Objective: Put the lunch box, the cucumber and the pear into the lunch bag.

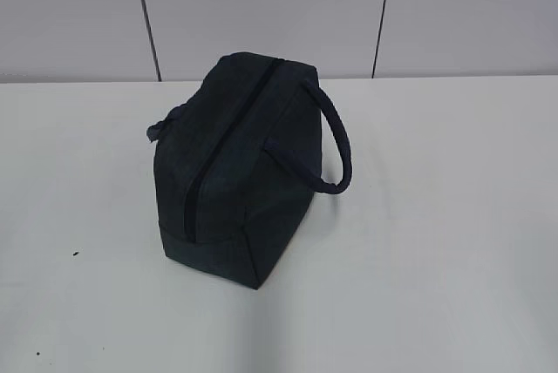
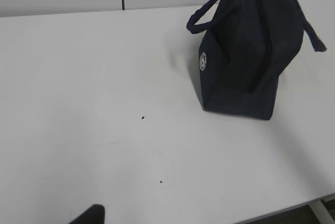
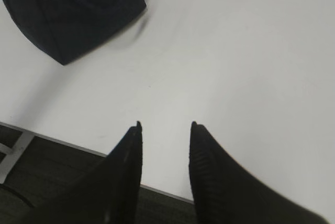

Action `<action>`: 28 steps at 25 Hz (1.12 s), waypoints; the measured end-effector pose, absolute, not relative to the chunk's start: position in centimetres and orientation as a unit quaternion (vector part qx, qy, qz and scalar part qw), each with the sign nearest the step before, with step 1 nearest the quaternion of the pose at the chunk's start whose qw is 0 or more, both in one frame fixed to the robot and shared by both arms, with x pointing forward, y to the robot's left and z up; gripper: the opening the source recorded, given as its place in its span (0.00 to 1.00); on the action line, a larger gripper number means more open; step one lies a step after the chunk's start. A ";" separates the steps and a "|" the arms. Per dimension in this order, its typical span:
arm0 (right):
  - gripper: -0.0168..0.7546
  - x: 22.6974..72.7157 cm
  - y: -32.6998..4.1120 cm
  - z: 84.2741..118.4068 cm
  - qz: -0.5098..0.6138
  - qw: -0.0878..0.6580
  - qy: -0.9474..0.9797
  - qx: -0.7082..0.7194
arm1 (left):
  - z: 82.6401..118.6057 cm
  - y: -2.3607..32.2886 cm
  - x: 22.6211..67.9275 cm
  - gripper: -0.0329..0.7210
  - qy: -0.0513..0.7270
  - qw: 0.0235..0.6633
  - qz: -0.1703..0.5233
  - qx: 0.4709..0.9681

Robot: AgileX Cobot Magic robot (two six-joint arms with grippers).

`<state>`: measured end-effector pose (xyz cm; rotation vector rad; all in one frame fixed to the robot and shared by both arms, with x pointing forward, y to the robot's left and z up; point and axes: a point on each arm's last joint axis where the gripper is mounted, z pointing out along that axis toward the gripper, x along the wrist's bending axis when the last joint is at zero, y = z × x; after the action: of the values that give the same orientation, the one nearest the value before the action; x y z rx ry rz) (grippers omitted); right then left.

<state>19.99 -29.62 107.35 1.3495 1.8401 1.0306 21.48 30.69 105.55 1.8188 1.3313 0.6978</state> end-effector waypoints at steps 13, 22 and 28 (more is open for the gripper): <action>0.35 22.6 -29.9 104.5 0.357 0.333 0.697 0.525 | 105.4 30.5 22.9 0.68 0.508 0.409 0.311 0.691; 0.35 22.6 -29.9 104.4 0.357 0.332 0.697 0.525 | 105.4 30.5 22.9 0.68 0.508 0.409 0.311 0.691; 0.35 22.6 -29.9 104.4 0.358 0.333 0.696 0.525 | 105.4 30.5 22.9 0.68 0.510 0.408 0.312 0.689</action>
<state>22.60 -29.90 104.44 1.3704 1.8186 0.9350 22.87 30.51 105.36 1.7375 1.2864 0.7871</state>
